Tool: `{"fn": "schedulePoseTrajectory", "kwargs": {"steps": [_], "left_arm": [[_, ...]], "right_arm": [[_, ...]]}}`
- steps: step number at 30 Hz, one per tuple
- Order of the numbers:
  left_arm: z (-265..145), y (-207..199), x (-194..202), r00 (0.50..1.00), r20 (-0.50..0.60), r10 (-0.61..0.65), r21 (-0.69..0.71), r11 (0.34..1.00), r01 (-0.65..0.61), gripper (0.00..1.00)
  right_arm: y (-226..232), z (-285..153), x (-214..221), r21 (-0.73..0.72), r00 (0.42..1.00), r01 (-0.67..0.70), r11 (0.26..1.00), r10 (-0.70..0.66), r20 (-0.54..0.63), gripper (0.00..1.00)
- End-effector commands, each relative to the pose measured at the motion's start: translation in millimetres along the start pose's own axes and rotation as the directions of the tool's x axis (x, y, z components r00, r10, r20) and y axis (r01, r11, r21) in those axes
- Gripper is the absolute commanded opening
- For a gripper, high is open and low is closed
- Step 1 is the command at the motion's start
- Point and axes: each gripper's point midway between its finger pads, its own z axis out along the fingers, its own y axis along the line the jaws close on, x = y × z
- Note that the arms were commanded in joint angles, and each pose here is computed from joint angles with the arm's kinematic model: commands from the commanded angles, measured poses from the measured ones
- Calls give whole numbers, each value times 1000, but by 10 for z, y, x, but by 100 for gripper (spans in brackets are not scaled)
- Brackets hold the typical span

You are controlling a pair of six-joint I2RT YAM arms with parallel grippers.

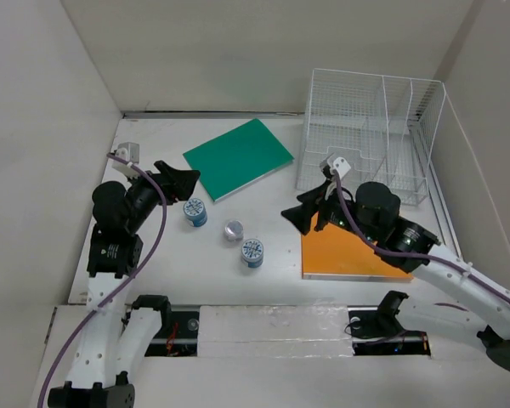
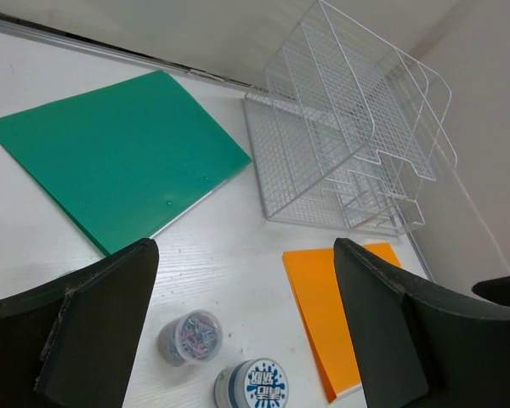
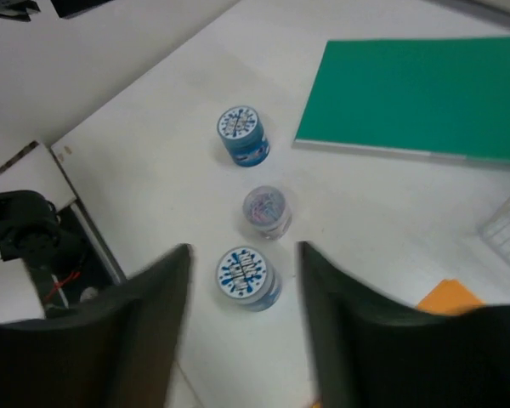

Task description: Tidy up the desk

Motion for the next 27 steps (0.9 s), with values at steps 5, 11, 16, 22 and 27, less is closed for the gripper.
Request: {"fn": "schedulePoseTrajectory", "kwargs": {"steps": [5,11,16,22,27], "left_arm": [[-57,-59,-56,999,7,38,12,999,-38,80],[-156,-35,-54,999,29,43,-15,999,-43,81],[-228,22,64,999,7,47,-34,998,-46,81],[-263,51,108,998,14,58,-39,998,-57,81],[-253,40,198,998,-1,56,-7,998,-56,81]], "right_arm": [[153,61,274,-19,987,33,999,-35,-154,100],[244,161,763,52,945,97,994,-76,-319,100],[390,388,1323,74,894,152,986,-106,-436,100],[466,673,1825,68,854,142,988,-87,-512,100],[302,861,2189,129,837,187,974,-89,-540,100]]}}
